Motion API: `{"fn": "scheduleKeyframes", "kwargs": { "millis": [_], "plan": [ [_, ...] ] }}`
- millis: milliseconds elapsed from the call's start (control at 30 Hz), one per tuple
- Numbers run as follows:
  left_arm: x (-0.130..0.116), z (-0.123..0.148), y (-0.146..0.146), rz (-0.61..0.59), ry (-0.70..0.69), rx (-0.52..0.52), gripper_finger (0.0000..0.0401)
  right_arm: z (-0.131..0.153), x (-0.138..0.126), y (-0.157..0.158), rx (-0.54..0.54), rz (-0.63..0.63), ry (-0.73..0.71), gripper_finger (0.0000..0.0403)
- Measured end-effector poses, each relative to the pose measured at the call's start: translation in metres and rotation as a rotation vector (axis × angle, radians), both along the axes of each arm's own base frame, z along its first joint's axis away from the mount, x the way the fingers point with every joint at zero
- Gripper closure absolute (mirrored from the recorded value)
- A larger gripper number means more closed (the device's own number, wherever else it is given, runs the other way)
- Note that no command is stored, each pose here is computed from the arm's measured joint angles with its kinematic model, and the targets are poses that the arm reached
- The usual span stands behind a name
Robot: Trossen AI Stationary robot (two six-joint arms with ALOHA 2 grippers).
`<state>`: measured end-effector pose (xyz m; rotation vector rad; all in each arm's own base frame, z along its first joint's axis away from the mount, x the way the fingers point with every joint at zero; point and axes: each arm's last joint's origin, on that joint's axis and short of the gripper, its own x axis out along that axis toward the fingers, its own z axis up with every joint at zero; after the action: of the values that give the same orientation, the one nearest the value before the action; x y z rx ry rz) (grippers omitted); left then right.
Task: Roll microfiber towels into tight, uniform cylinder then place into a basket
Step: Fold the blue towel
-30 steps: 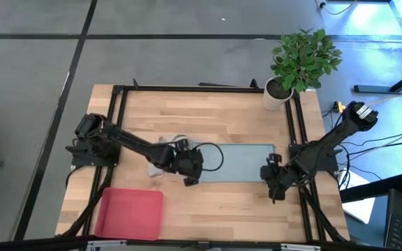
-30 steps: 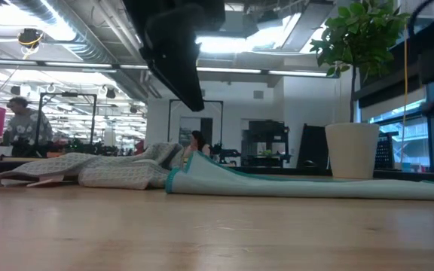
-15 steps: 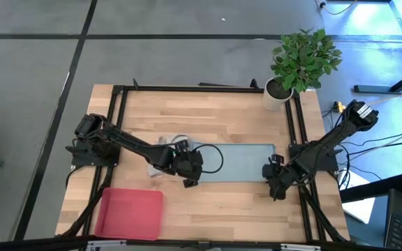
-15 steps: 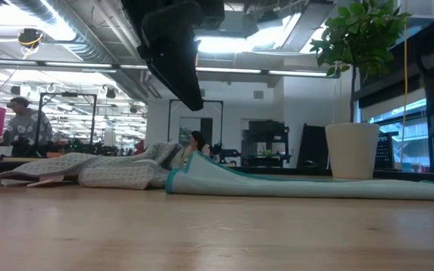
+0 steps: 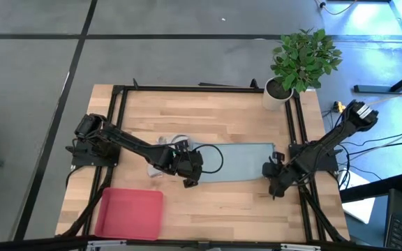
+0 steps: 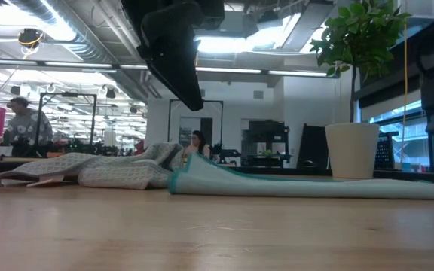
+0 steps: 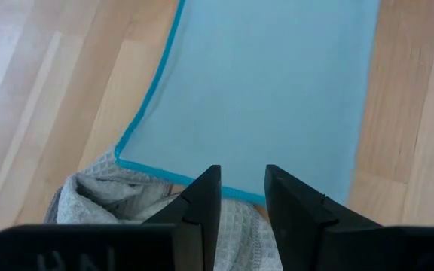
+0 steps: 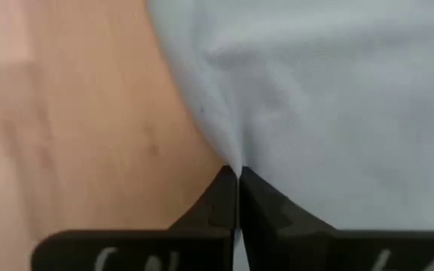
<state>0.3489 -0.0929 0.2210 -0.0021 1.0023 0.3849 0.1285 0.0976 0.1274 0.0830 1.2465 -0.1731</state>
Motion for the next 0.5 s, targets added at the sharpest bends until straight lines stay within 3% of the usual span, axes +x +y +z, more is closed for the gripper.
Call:
{"fn": "scheduleKeyframes", "kwargs": {
  "millis": [267,500],
  "plan": [
    [0.000,0.000,0.000,-0.002,0.002,0.002,0.0307,0.039,0.006,0.002,-0.102,0.029,0.118,0.0397],
    [0.000,0.000,0.000,-0.002,0.002,0.002,0.0307,0.069,0.028,0.001,-0.182,0.142,0.016,0.0399]
  ]
}}
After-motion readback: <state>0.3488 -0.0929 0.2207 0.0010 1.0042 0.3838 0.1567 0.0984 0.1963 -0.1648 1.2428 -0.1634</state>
